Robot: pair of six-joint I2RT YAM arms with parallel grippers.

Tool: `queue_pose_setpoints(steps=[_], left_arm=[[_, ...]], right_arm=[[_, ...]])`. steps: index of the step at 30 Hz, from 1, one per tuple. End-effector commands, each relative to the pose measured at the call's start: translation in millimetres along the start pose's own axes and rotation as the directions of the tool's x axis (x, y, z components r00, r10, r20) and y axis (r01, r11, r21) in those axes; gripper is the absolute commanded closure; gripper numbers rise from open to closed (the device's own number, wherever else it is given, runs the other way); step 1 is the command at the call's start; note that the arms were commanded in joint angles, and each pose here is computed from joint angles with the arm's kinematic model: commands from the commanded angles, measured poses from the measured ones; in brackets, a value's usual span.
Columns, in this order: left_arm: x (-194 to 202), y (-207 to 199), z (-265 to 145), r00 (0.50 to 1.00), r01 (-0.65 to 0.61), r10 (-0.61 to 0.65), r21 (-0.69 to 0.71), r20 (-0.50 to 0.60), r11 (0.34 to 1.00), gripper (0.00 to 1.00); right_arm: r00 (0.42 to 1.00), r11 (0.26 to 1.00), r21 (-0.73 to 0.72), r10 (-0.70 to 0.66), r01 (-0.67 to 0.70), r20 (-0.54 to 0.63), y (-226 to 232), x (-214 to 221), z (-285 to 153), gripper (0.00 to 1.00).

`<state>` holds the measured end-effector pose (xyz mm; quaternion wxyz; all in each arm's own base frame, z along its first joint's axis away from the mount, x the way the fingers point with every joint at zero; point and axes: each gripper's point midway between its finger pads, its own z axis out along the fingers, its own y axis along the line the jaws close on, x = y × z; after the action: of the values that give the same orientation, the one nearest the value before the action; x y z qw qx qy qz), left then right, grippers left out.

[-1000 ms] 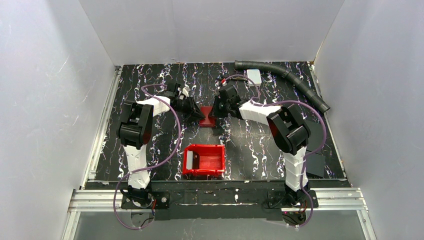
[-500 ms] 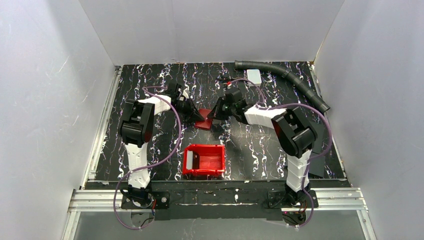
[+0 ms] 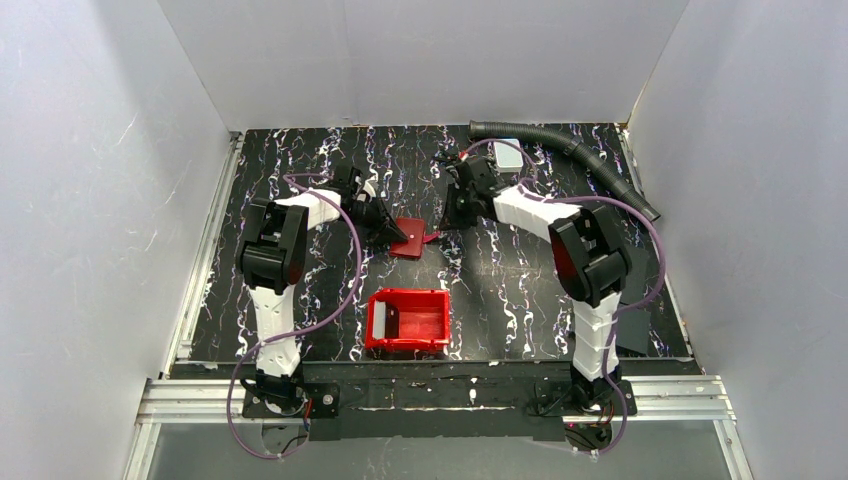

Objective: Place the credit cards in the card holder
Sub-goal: Open the card holder at the center of the board.

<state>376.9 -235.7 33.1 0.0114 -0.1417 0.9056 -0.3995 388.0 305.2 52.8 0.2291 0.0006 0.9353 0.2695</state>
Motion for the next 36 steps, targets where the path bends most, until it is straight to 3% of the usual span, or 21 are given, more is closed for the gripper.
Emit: queue_pose_setpoints(steps=[1, 10, 17, 20, 23, 30, 36], left_arm=[[6, -4, 0, 0.999, 0.042, -0.041, 0.059, -0.016, 0.997, 1.0], [7, -2, 3, 0.998, 0.063, -0.061, 0.069, -0.02, 0.996, 1.0], [6, -2, 4, 0.998, 0.066, -0.065, 0.07, -0.02, 0.995, 1.0], [6, 0, 6, 0.997, 0.07, -0.069, 0.069, -0.024, 0.995, 1.0], [6, 0, 5, 0.997, 0.072, -0.07, 0.07, -0.023, 0.995, 1.0], [6, -1, 5, 0.997, 0.072, -0.07, 0.073, -0.026, 0.995, 1.0], [6, -4, 3, 0.998, 0.067, -0.065, 0.078, -0.024, 0.995, 1.0]], right_arm=[[0.968, 0.938, 0.245, -0.223, 0.246, -0.118, -34, 3, -15, 0.8], [0.942, 0.923, 0.198, -0.312, 0.331, -0.122, -8, -11, -32, 0.56], [0.954, 0.947, -0.114, -0.298, 0.3, 0.035, 83, -22, -50, 0.41], [0.973, 0.927, -0.309, -0.229, 0.214, -0.014, 112, -7, -33, 0.43], [0.985, 0.906, -0.401, -0.166, 0.134, -0.046, 124, 0, -14, 0.52], [0.988, 0.971, -0.185, -0.155, 0.149, -0.019, 67, -5, 17, 0.59], [0.983, 0.983, 0.041, -0.175, 0.177, -0.059, 11, 10, 21, 0.62]])
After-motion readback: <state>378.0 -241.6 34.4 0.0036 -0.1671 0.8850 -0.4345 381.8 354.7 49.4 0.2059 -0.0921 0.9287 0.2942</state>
